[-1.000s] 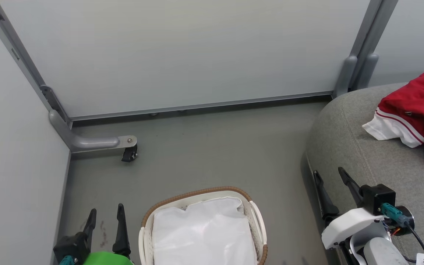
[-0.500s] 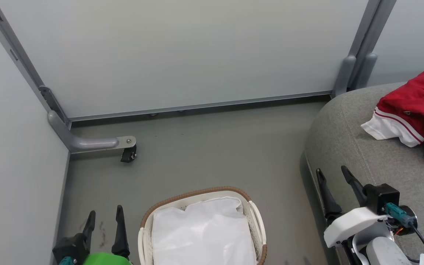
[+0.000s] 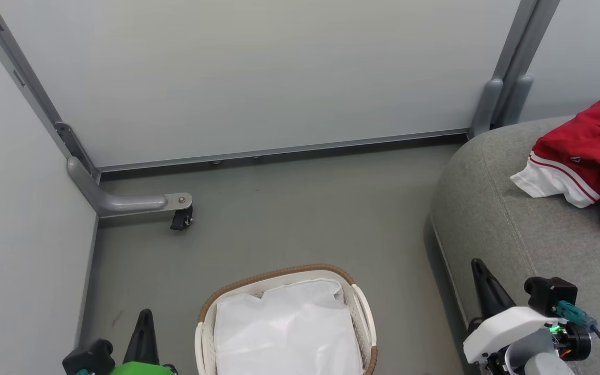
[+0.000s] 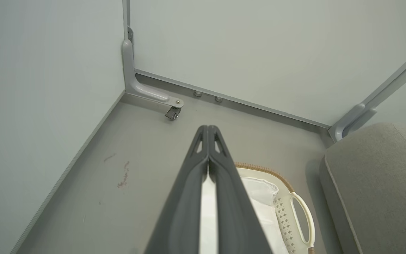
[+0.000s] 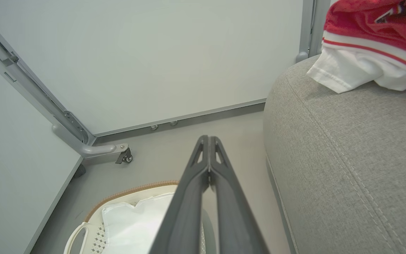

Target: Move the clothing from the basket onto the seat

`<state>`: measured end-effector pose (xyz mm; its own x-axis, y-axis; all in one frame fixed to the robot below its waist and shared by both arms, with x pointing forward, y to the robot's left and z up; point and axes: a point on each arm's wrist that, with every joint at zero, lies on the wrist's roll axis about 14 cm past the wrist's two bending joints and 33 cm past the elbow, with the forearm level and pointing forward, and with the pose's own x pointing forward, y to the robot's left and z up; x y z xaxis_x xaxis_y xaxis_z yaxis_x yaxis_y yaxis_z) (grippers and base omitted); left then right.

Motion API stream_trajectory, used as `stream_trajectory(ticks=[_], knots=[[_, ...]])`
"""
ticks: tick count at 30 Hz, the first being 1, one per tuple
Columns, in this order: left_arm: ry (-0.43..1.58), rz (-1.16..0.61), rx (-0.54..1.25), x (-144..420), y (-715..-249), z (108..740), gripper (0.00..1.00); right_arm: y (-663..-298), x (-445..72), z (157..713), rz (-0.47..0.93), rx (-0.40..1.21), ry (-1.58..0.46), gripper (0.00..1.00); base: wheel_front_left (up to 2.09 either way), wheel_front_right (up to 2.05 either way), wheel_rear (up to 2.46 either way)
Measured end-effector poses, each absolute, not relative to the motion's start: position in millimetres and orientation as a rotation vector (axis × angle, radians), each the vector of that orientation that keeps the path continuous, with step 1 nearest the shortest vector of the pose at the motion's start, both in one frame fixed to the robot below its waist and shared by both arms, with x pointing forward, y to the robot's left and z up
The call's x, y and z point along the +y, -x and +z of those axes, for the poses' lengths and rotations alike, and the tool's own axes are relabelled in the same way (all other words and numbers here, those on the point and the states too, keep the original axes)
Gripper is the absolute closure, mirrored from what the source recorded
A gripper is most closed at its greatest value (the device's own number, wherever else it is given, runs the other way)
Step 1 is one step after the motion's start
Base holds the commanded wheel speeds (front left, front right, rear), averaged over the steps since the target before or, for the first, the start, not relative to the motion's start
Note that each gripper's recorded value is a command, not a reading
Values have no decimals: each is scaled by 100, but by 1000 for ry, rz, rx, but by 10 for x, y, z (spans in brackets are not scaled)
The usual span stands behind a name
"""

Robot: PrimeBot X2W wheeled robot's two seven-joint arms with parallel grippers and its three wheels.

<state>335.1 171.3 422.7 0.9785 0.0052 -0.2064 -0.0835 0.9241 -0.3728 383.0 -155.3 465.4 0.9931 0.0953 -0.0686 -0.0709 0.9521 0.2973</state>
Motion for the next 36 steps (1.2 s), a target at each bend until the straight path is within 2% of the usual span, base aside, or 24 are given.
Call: stream_trajectory(ticks=[36], knots=[[897, 126, 168, 1880, -3556, 4440, 100, -3878, -1790, 4770, -31, 83, -846, 100, 0, 0, 0]])
